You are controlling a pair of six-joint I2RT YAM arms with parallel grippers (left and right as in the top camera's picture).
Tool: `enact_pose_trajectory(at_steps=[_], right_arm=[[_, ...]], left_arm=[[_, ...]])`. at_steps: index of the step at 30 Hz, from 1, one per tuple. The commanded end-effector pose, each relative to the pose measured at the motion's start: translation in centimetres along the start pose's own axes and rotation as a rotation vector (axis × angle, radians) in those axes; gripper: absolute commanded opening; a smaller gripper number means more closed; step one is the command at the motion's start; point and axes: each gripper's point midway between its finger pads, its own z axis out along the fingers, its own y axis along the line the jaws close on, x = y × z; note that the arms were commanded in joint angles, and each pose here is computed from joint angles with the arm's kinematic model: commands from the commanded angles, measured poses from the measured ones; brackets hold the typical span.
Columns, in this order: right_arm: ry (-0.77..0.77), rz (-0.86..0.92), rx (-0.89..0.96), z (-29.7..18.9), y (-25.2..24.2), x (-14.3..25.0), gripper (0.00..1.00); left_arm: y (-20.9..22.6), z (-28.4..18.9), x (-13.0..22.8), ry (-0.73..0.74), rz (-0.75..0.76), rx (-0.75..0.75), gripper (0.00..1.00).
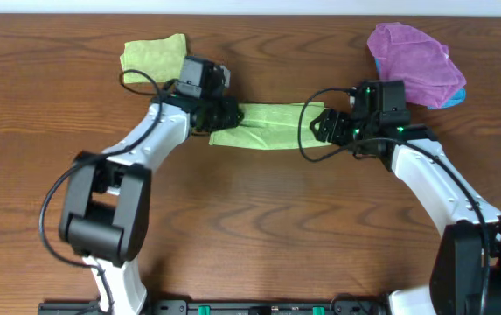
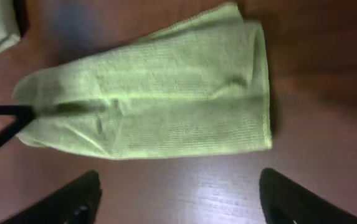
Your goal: Fold the cloth
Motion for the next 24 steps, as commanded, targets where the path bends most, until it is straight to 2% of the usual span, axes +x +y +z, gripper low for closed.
enact_pose_trajectory(at_steps=[1, 7, 12, 21, 24], right_arm=[[0.029, 0.082, -0.02, -0.3, 0.7, 0.8, 0.85], [0.077, 0.112, 0.008, -0.2, -0.1, 2.2, 0.86], [0.09, 0.211, -0.012, 1.7, -1.7, 4.9, 0.87], [-0.017, 0.322, -0.076, 3.7, -3.4, 6.4, 0.88], [-0.052, 0.318, -0.058, 3.9, -3.9, 5.9, 0.87]], left_arm=[[1.9, 1.5, 1.1, 0.043, 0.012, -0.053, 0.21], [4.6, 2.1, 1.7, 0.058, 0.027, -0.172, 0.21], [5.0, 2.1, 1.6, 0.051, 0.028, -0.194, 0.21], [4.9, 2.2, 1.5, 0.048, 0.029, -0.191, 0.17], [4.7, 2.2, 1.4, 0.044, 0.027, -0.177, 0.12]])
